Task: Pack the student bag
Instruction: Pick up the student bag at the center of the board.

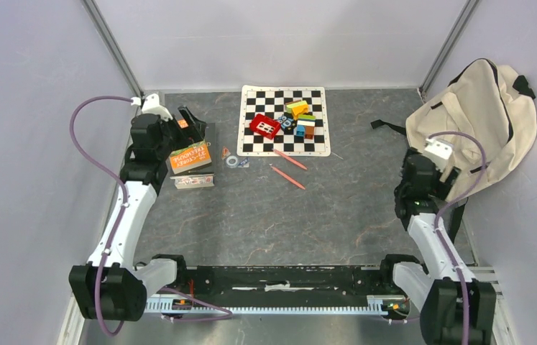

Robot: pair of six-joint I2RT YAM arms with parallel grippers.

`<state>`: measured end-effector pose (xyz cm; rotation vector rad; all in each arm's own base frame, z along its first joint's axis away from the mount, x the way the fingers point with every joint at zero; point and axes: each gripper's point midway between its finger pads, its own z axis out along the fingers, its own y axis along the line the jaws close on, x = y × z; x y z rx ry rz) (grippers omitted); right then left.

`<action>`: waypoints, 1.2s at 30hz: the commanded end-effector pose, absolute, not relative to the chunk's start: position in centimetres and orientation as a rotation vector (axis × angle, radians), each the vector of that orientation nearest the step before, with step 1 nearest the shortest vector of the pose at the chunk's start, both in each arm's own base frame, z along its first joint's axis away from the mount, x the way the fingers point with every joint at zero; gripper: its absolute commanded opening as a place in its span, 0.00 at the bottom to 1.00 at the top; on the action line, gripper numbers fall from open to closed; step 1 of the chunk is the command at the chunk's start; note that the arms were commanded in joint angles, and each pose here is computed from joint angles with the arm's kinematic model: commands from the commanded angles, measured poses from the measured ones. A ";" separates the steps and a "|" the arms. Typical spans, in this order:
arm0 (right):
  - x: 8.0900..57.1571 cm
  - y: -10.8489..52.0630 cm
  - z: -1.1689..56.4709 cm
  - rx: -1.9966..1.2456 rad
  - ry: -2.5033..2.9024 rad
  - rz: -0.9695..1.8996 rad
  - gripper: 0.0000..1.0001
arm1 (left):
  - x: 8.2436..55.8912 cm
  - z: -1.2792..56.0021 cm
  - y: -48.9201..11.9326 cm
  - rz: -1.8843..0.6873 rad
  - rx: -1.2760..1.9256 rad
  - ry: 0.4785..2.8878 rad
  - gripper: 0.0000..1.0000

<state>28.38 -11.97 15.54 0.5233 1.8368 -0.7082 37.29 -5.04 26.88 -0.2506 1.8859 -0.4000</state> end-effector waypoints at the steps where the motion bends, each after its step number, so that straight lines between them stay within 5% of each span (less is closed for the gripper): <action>1: 26.7 -15.7 16.8 0.700 1.723 -0.722 0.98 | 37.1 29.0 -5.5 -0.438 -0.213 1.774 1.00; 13: 22.2 -20.7 17.1 0.916 1.652 -0.875 0.98 | 37.1 27.8 -5.6 -0.449 -0.217 1.797 1.00; 36: 24.8 -26.7 27.4 0.949 1.513 -0.958 0.98 | 37.2 27.5 -6.7 -0.515 -0.201 1.819 1.00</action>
